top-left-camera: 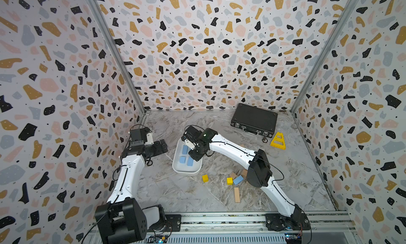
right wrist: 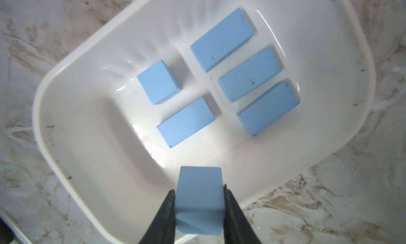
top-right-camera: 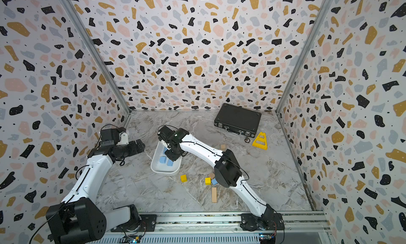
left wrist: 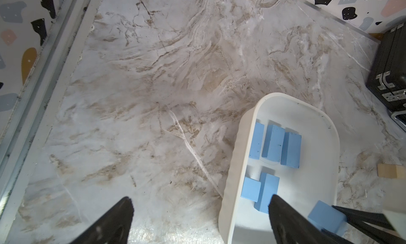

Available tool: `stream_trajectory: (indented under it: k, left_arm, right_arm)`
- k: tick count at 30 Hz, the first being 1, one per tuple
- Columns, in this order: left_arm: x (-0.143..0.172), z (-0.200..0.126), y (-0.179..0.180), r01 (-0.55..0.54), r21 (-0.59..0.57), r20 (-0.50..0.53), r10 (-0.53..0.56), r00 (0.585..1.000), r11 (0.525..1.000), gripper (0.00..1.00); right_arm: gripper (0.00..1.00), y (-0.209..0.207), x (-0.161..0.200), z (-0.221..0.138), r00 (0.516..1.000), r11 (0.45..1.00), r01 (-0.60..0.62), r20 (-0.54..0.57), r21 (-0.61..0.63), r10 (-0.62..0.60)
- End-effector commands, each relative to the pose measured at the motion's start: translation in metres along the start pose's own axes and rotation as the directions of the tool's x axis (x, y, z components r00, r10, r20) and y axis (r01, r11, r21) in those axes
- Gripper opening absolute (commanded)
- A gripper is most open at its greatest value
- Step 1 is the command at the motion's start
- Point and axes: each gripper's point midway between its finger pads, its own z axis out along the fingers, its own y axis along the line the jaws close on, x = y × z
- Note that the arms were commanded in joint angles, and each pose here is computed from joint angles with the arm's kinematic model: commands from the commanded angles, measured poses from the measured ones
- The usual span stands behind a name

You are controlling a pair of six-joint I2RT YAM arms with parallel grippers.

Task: Pick out the blue building blocks
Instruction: Place the building block in the storage box.

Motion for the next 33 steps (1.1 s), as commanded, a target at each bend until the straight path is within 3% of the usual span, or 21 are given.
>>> stream_trajectory:
  k: [1,23,33]
  left_arm:
    - [0.000,0.002,-0.001,0.015,0.018,0.008,-0.016,1.000,1.000,0.96]
    - [0.000,0.004,-0.004,0.019,0.034,0.006,-0.019,1.000,0.999,0.96]
    - [0.000,0.005,-0.004,0.019,0.040,0.005,-0.019,1.000,0.999,0.96]
  right_arm:
    - [0.29,-0.012,-0.001,-0.015,1.000,0.997,0.030,-0.008,0.067,-0.029]
    - [0.34,-0.029,0.000,0.030,0.993,0.982,0.104,-0.066,0.160,-0.095]
    - [0.52,-0.031,-0.017,0.025,0.996,0.980,0.086,-0.006,0.182,-0.086]
